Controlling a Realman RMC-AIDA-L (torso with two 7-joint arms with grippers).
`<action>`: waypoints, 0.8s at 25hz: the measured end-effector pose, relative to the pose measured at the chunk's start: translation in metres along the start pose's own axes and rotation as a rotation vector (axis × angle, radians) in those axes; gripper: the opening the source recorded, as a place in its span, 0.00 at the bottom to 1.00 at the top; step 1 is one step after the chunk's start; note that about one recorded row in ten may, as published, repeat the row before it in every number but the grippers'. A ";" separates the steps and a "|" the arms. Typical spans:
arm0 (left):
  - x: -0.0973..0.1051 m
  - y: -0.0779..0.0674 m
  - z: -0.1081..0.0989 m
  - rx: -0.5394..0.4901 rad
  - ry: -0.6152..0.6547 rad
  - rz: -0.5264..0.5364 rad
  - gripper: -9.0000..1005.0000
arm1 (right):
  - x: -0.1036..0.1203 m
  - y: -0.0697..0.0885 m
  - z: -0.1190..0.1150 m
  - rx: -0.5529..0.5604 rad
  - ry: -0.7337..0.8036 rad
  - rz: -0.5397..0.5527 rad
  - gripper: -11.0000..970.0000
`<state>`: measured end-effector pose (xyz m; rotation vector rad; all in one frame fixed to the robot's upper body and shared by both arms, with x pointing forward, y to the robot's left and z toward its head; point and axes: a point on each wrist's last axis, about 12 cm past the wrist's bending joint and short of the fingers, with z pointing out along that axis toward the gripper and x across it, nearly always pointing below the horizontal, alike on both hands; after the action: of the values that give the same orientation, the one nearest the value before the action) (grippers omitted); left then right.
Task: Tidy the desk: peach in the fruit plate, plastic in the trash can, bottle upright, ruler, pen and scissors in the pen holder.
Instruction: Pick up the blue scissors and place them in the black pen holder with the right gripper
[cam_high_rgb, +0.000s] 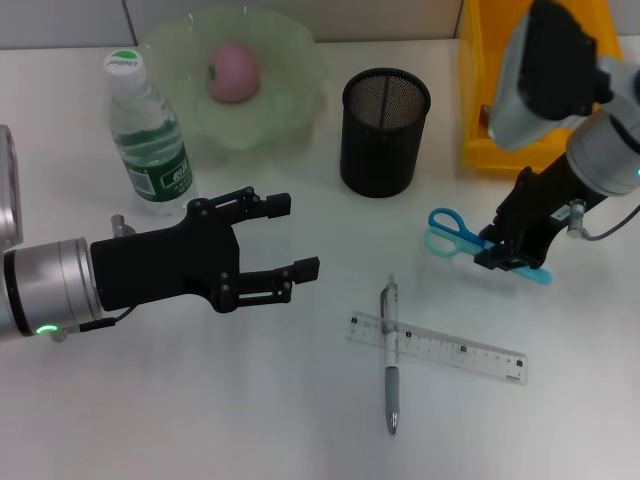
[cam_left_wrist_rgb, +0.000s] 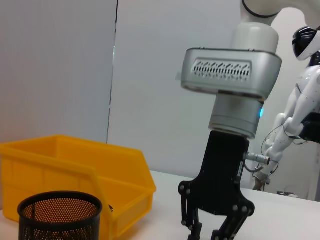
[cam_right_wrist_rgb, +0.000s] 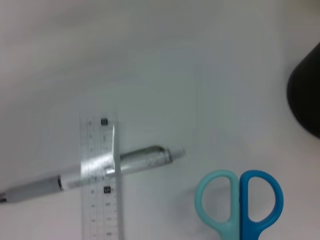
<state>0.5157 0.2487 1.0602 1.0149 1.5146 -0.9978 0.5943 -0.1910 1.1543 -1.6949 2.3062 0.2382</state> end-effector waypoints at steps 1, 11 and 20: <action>0.000 0.000 0.000 0.000 0.000 0.000 0.83 | 0.004 0.000 -0.003 -0.008 -0.051 0.010 0.25; 0.000 0.000 -0.003 -0.010 -0.010 -0.011 0.83 | 0.035 0.001 -0.012 -0.043 -0.356 0.079 0.25; -0.001 0.000 -0.003 -0.009 -0.015 -0.012 0.83 | 0.062 0.008 -0.009 -0.058 -0.628 0.114 0.25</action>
<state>0.5147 0.2515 1.0614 0.9914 1.5131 -1.0037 0.5684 -0.2476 1.1432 -1.2653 1.9261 0.7477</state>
